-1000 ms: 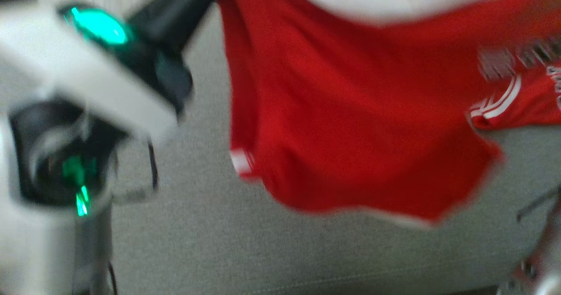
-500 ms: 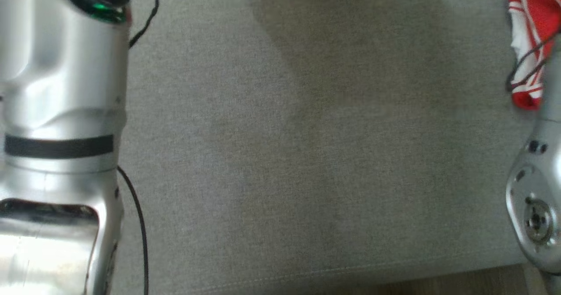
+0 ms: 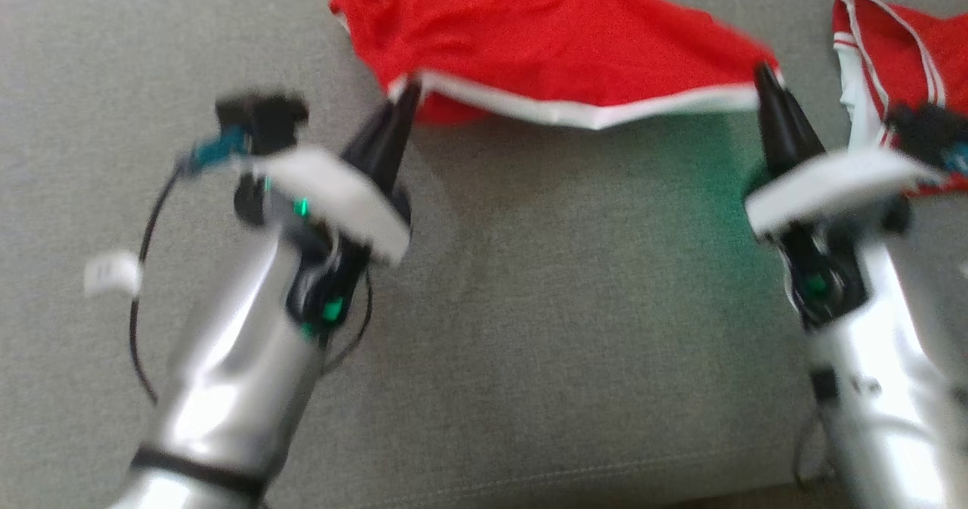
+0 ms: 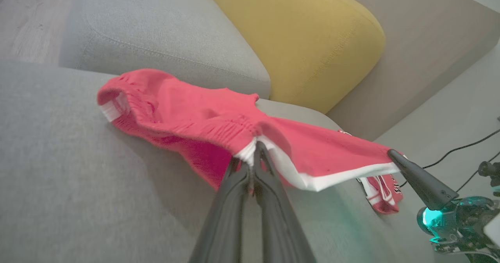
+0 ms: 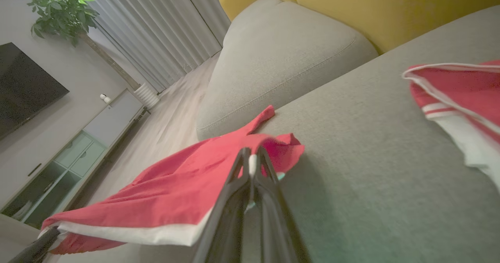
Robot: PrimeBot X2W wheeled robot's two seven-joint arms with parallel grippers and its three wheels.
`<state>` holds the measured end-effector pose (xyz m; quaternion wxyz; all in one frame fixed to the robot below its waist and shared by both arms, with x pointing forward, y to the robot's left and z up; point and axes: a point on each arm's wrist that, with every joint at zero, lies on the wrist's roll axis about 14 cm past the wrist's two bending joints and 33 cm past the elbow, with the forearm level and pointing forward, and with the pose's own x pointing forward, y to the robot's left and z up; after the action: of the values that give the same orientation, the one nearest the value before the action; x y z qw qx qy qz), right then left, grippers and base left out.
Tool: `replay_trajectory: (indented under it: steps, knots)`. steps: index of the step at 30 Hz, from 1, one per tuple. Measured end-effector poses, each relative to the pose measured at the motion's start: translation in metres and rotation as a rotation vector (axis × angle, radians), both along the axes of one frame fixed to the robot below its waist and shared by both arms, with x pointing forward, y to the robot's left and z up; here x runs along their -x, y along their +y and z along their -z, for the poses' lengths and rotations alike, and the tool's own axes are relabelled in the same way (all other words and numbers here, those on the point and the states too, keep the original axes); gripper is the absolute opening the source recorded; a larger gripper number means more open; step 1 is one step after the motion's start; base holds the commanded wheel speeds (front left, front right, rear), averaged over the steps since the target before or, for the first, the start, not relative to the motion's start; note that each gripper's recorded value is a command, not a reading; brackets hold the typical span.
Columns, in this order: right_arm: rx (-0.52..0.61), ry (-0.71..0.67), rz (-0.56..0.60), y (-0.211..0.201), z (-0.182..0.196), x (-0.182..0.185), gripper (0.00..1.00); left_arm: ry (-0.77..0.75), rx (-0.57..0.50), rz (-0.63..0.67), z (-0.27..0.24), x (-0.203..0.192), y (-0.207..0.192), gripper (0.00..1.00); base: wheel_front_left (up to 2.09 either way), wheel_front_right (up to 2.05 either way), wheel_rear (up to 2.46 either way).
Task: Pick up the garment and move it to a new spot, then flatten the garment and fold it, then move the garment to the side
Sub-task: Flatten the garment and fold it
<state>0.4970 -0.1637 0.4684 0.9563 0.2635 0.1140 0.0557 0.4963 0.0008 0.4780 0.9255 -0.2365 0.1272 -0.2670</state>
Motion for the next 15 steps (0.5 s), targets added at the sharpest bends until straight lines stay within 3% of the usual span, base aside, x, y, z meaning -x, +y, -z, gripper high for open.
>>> replay_trajectory:
  steps: [7, 15]
  knots:
    - [0.050, 0.005, 0.009, -0.022, 0.005, 0.054, 0.00, 0.074, 0.010, 0.004, 0.027, 0.072, 0.027, 0.00, 0.00, 0.00, 0.00]
    - [0.058, 0.153, 0.065, -0.042, 0.032, 0.149, 0.00, 0.280, 0.062, -0.018, 0.057, 0.185, 0.026, 0.00, 0.00, 0.00, 0.00]
